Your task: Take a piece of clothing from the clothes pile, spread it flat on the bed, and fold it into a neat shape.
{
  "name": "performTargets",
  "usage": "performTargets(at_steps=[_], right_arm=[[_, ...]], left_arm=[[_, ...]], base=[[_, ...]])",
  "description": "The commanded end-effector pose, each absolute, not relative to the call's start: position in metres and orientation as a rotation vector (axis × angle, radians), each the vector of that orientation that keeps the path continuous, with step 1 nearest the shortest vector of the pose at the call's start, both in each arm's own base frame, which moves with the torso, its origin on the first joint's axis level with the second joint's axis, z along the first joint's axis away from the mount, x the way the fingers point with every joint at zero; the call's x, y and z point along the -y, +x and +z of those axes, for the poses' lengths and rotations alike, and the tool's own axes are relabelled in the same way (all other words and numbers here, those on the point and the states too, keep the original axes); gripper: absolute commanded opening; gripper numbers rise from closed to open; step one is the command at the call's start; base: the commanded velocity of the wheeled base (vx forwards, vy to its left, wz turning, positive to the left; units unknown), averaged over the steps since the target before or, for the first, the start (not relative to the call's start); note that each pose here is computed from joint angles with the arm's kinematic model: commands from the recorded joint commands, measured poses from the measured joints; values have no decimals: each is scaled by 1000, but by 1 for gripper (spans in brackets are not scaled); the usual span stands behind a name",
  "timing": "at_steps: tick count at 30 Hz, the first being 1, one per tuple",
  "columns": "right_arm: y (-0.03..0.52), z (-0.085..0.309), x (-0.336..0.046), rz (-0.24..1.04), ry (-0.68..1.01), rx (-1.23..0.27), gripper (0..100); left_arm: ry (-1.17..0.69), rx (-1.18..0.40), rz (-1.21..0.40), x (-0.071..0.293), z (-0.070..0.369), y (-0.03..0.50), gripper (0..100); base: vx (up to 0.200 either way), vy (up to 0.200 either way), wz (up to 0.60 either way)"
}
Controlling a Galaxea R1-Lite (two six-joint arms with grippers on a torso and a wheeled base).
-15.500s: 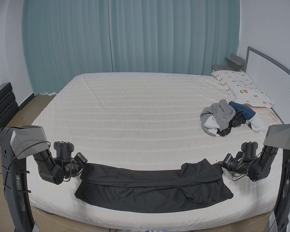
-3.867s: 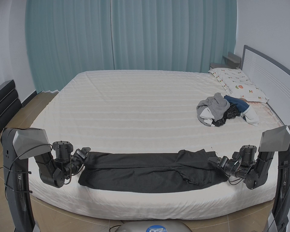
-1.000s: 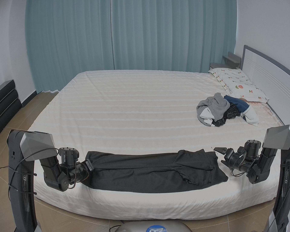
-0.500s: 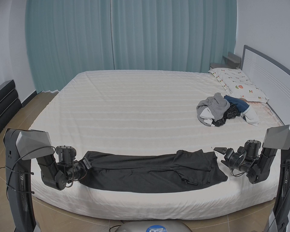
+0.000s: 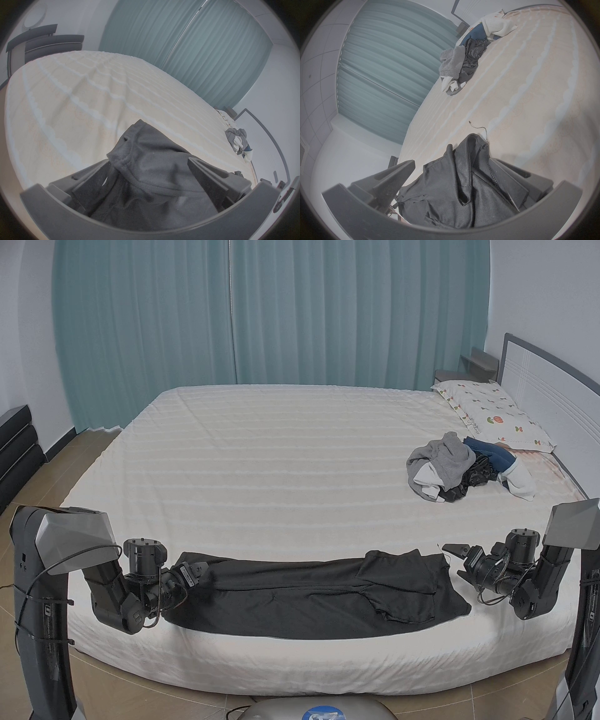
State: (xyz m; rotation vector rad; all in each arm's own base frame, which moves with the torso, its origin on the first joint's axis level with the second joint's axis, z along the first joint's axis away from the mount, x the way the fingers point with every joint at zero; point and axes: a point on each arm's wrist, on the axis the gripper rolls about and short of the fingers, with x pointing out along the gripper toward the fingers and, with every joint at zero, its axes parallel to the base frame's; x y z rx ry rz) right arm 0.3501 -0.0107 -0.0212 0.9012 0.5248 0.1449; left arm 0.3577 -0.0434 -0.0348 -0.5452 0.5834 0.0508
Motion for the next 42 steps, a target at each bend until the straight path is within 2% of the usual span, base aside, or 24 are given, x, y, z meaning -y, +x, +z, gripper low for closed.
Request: performTargets(at_steps=[1, 6, 7, 18, 36, 42], right_arm=[[350, -22, 11, 144, 902, -527, 100], [350, -21, 11, 146, 901, -525, 100], [350, -22, 11, 145, 902, -526, 100], [350, -21, 11, 145, 901, -522, 100], [355, -16, 22, 118, 943, -486, 100], [355, -16, 22, 118, 944, -486, 100]], left_arm=[[-533, -558, 66, 48, -33, 362, 100], [-521, -573, 71, 51, -36, 359, 100], [-520, -576, 71, 51, -35, 359, 0], [-495, -591, 64, 53, -34, 355, 0], [-510, -540, 135, 23, -3, 357, 0], [-525, -484, 182, -4, 15, 360, 0]], base=[[0, 0, 0], [0, 0, 0], [0, 0, 0], [0, 0, 0], [0, 0, 0], [0, 0, 0]])
